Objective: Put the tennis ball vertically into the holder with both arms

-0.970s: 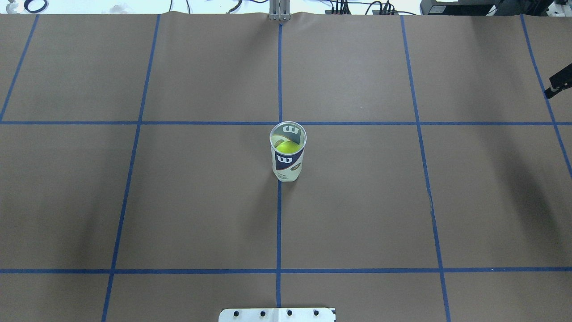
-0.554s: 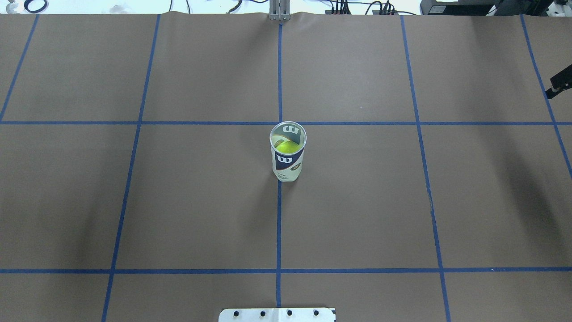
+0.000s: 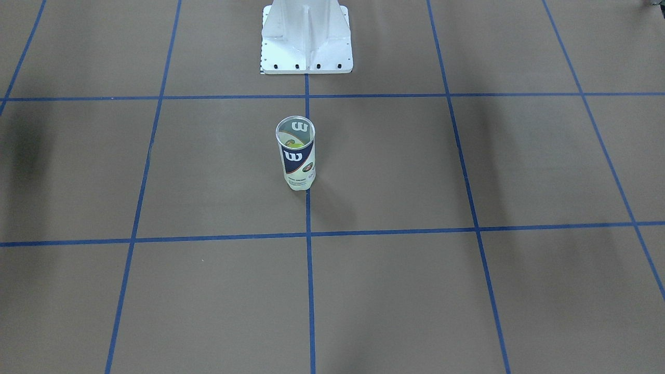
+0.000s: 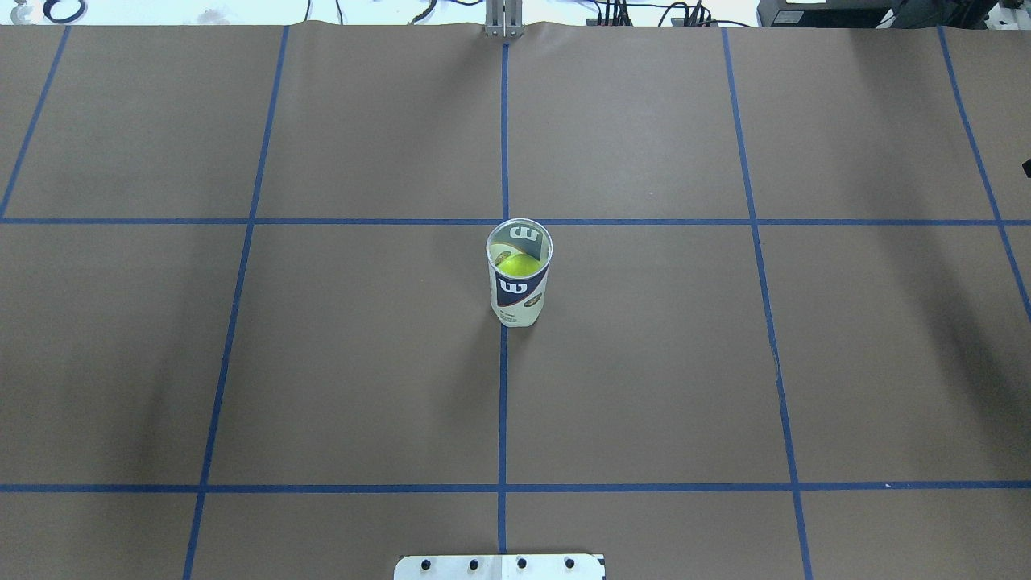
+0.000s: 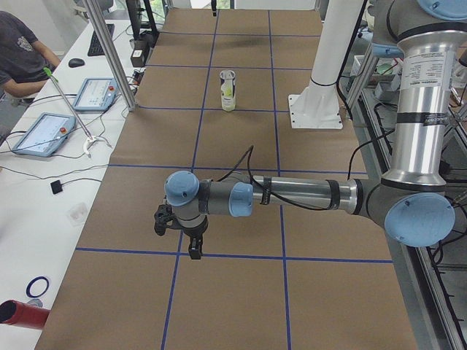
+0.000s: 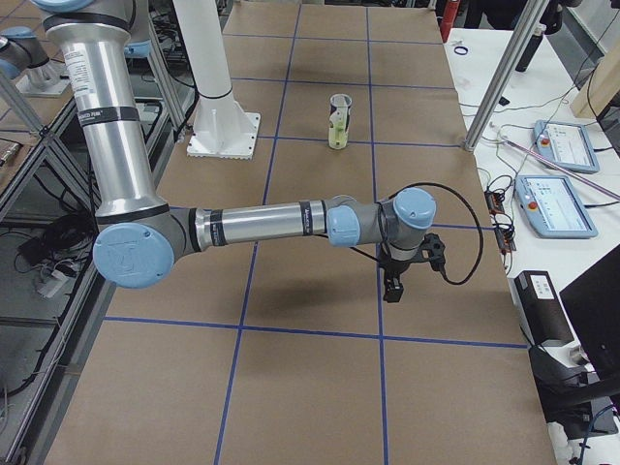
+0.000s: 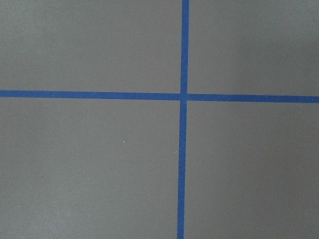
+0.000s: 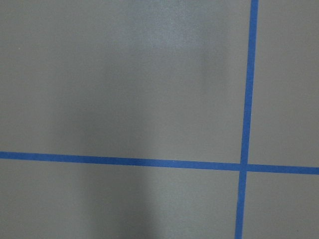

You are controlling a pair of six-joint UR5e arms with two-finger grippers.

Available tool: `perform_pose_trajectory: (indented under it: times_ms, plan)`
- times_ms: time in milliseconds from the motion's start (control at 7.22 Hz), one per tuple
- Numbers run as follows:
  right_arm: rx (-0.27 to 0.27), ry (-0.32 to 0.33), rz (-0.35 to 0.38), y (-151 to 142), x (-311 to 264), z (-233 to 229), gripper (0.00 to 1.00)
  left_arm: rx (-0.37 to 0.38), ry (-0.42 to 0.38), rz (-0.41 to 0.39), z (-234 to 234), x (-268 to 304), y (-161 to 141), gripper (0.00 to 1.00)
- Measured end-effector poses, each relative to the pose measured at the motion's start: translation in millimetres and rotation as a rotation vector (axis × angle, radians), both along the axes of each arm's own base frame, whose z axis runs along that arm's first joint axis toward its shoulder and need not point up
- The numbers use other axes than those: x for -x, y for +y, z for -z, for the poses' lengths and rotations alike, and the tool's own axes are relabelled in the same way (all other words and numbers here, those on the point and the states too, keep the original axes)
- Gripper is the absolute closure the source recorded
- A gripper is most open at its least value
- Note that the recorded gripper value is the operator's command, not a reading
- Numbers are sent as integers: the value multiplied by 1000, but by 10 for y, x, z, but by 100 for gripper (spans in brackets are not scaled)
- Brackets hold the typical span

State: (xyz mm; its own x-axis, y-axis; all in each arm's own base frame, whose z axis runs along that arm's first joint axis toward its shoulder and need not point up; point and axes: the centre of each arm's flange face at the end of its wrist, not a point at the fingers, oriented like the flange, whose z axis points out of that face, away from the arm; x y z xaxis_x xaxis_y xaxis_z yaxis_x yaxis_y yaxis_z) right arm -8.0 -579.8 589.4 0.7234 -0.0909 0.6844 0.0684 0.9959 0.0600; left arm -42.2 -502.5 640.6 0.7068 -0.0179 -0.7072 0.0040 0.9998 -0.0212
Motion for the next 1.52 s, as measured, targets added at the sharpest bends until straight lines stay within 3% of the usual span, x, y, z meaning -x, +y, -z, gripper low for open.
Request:
perform_pose_trajectory:
  times_ms: [554, 1524]
  plan:
    - [27, 2, -8, 29, -153, -54, 1, -25, 1, 0, 83, -7, -62, 1]
    - [22, 3, -9, 46, -161, -35, 1, -29, 2, 1, 85, -5, -67, 1]
